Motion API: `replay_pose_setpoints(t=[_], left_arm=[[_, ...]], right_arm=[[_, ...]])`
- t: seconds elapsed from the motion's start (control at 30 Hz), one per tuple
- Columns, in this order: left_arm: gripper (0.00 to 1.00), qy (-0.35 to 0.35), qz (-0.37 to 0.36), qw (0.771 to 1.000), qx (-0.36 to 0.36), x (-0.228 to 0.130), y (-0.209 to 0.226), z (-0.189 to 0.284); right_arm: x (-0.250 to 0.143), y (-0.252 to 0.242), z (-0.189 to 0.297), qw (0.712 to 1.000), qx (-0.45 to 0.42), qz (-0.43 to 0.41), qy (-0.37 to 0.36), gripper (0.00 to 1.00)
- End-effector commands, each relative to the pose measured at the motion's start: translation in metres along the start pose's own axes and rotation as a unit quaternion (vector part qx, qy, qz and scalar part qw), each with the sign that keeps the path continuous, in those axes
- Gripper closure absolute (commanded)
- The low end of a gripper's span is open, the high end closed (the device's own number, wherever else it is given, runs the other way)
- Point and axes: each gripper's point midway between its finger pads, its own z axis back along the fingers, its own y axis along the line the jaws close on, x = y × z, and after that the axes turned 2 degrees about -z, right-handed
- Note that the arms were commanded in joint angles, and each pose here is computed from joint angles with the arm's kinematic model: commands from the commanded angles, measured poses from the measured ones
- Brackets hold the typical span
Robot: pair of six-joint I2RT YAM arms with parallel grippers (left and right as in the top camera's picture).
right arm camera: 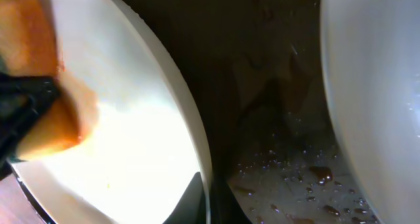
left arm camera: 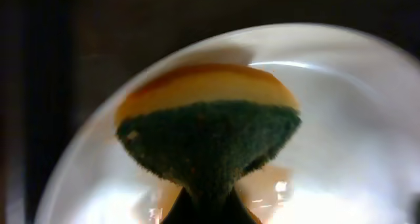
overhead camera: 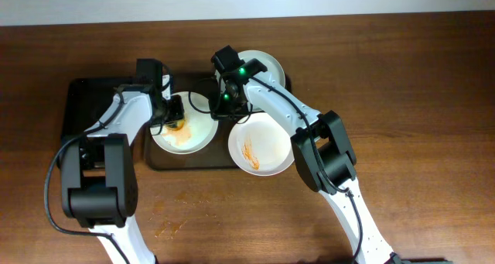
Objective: Clean dirty plates on tray and stack at the side
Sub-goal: 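Scrub the left plate with the sponge while the right gripper holds its rim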
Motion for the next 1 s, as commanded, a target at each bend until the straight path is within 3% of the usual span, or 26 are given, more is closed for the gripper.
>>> replay_pose_setpoints(t=[0.0, 0.13, 0.27, 0.37, 0.47, 0.63, 0.73, 0.83, 0.97], left_arm=[[0.99, 0.045, 0.030, 0.993, 0.103, -0.029, 0.038, -0.009], [0.99, 0.115, 0.038, 0.987, 0.103, -0.062, 0.039, -0.004], [0.99, 0.179, 0.044, 0.982, 0.028, -0.090, 0.013, 0.002], [0.99, 0.175, 0.020, 0.981, -0.081, -0.085, -0.023, 0.002], [0.99, 0.138, 0.015, 0.985, -0.103, -0.067, -0.030, -0.002], [0.99, 0.061, 0.004, 0.996, -0.066, -0.031, -0.019, -0.011], [0.99, 0.048, 0.032, 0.998, 0.018, -0.027, 0.010, -0.013], [0.99, 0.087, 0.035, 0.993, 0.066, -0.047, 0.026, -0.009], [0.99, 0.161, 0.043, 0.984, 0.068, -0.083, 0.027, 0.000]], right_arm=[[-0.002, 0.002, -0.002, 1.000, 0.009, 0.004, 0.008, 0.96], [-0.002, 0.002, -0.002, 1.000, 0.009, 0.004, 0.007, 0.96], [-0.002, 0.002, -0.002, 1.000, 0.009, 0.004, 0.007, 0.96], [-0.002, 0.002, -0.002, 1.000, 0.009, 0.004, 0.007, 0.96], [-0.002, 0.002, -0.002, 1.000, 0.009, 0.003, 0.008, 0.96], [-0.002, 0.002, -0.002, 1.000, 0.009, 0.004, 0.007, 0.96], [-0.002, 0.002, -0.002, 1.000, 0.009, 0.004, 0.008, 0.96], [-0.003, 0.001, -0.002, 1.000, 0.008, 0.002, 0.010, 0.96], [-0.003, 0.001, -0.002, 1.000, 0.008, 0.002, 0.010, 0.96]])
